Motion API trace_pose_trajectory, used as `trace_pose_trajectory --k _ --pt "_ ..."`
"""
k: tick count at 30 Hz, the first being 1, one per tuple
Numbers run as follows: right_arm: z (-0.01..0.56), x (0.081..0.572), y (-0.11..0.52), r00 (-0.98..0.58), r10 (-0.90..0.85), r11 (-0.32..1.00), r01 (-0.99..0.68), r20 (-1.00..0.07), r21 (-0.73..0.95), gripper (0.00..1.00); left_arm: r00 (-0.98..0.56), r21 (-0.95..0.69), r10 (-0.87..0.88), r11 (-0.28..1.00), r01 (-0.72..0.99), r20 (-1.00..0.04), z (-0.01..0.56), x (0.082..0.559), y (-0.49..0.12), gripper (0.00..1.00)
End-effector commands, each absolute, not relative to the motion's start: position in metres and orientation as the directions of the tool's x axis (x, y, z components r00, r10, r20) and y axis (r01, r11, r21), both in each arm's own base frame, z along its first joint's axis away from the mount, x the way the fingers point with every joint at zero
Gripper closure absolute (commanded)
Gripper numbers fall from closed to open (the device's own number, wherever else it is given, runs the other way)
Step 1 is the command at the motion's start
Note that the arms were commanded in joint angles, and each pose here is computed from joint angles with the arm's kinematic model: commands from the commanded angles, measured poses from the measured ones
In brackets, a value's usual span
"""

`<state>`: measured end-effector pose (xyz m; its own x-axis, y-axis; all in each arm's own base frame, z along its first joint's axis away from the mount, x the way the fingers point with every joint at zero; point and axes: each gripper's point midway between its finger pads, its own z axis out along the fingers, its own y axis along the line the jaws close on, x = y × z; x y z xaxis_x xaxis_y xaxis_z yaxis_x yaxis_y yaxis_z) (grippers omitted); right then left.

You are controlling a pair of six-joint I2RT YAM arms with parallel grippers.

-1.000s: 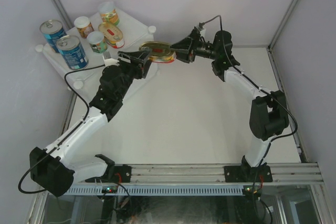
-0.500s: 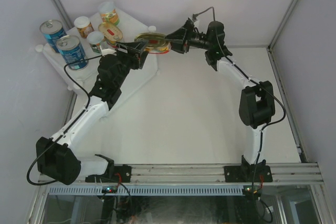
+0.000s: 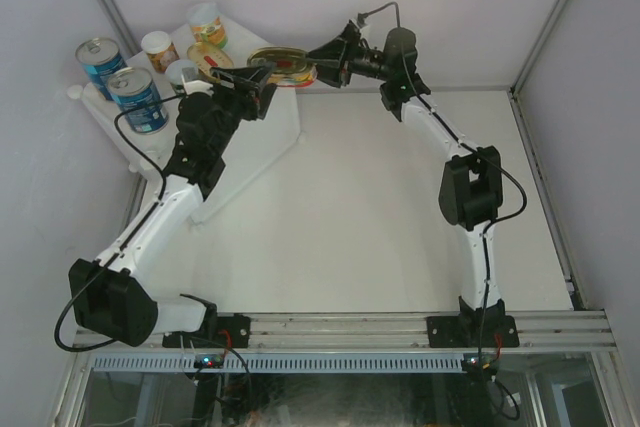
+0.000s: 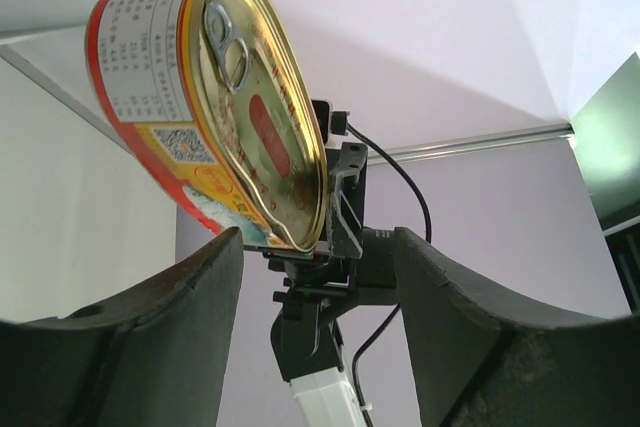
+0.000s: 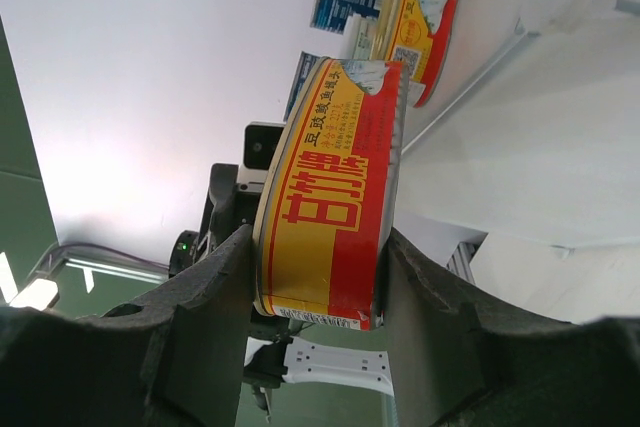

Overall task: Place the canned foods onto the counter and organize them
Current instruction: Place the canned food on the counter.

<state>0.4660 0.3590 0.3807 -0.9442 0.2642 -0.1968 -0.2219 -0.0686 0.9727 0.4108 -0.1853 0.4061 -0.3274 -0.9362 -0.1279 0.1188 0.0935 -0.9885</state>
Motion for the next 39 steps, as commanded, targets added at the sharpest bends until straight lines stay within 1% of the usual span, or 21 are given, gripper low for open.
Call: trace_pose_trajectory --k 1,14,19,29,39 --pt "0.433 0.461 0.359 -0.916 0.297 -0.14 -0.321 -0.27 0.937 1.0 -0.327 -0.97 -0.933 0.081 0.227 -0.154 0.449 0.406 -0.182 0.34" --pt "0.426 0.488 0.377 -0.916 0.328 -0.149 -0.293 -0.232 0.945 1.0 -0.319 -0.968 -0.935 0.077 0.24 -0.153 0.458 0.404 -0.169 0.34" --pt "0.425 0.491 0.387 -0.907 0.353 -0.146 -0.295 -0.229 0.944 1.0 -0.322 -0.966 -0.933 0.078 0.247 -0.158 0.46 0.397 -0.166 0.34" --pt "0.418 0.504 0.407 -0.88 0.43 -0.143 -0.288 -0.202 0.947 1.0 -0.313 -0.957 -0.936 0.073 0.281 -0.163 0.473 0.379 -0.153 0.34" --pt "0.414 0.517 0.417 -0.836 0.515 -0.134 -0.297 -0.19 0.945 1.0 -0.292 -0.951 -0.942 0.071 0.3 -0.162 0.482 0.378 -0.144 0.34"
